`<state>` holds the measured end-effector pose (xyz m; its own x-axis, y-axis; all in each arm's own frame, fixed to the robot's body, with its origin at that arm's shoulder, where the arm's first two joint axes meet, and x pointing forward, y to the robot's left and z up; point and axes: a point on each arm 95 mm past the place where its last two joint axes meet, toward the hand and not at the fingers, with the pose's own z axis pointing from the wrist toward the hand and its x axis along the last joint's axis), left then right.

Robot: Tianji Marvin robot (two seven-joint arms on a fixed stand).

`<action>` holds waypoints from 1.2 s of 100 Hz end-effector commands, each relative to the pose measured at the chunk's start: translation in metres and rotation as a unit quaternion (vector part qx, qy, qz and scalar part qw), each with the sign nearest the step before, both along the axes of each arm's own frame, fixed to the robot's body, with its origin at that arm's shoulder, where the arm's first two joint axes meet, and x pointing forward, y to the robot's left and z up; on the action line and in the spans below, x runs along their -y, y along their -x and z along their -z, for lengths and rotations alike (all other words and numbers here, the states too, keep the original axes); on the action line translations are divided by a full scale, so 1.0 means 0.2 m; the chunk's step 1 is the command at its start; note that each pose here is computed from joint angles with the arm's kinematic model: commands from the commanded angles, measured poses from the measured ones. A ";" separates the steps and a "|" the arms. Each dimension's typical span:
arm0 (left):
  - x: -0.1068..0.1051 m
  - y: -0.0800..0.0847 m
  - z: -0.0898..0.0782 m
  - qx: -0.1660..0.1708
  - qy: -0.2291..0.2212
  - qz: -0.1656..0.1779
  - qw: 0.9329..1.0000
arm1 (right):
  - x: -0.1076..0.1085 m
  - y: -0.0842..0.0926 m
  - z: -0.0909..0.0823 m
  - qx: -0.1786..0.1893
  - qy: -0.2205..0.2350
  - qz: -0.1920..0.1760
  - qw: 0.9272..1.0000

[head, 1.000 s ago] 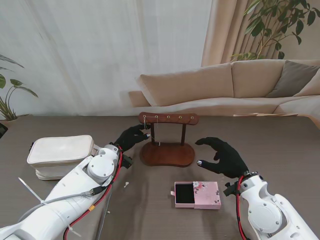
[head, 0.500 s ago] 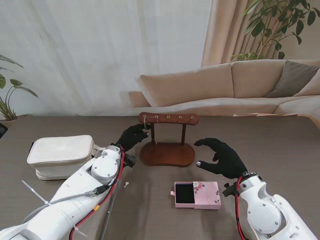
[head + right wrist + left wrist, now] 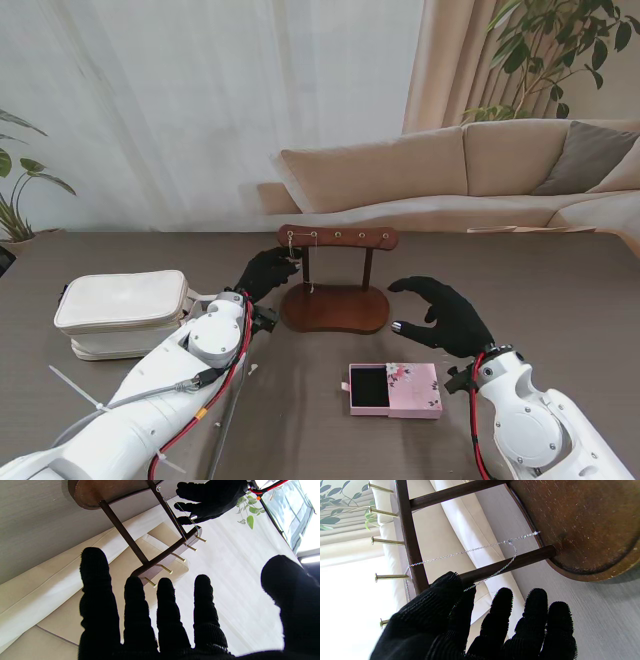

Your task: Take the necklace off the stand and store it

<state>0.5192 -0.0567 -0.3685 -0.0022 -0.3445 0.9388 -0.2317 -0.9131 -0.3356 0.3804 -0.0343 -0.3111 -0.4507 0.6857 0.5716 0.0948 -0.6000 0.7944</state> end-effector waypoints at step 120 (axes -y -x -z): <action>0.11 0.01 -0.07 0.003 0.066 -0.021 0.998 | -0.04 0.02 0.03 -0.019 -0.003 -0.012 1.000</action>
<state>0.5153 -0.0694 -0.3644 0.0218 -0.2414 0.9702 -0.1714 -0.9569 -0.2343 0.3794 -0.0305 -0.3142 -0.4427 0.6767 0.5883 0.1196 -0.6057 0.7867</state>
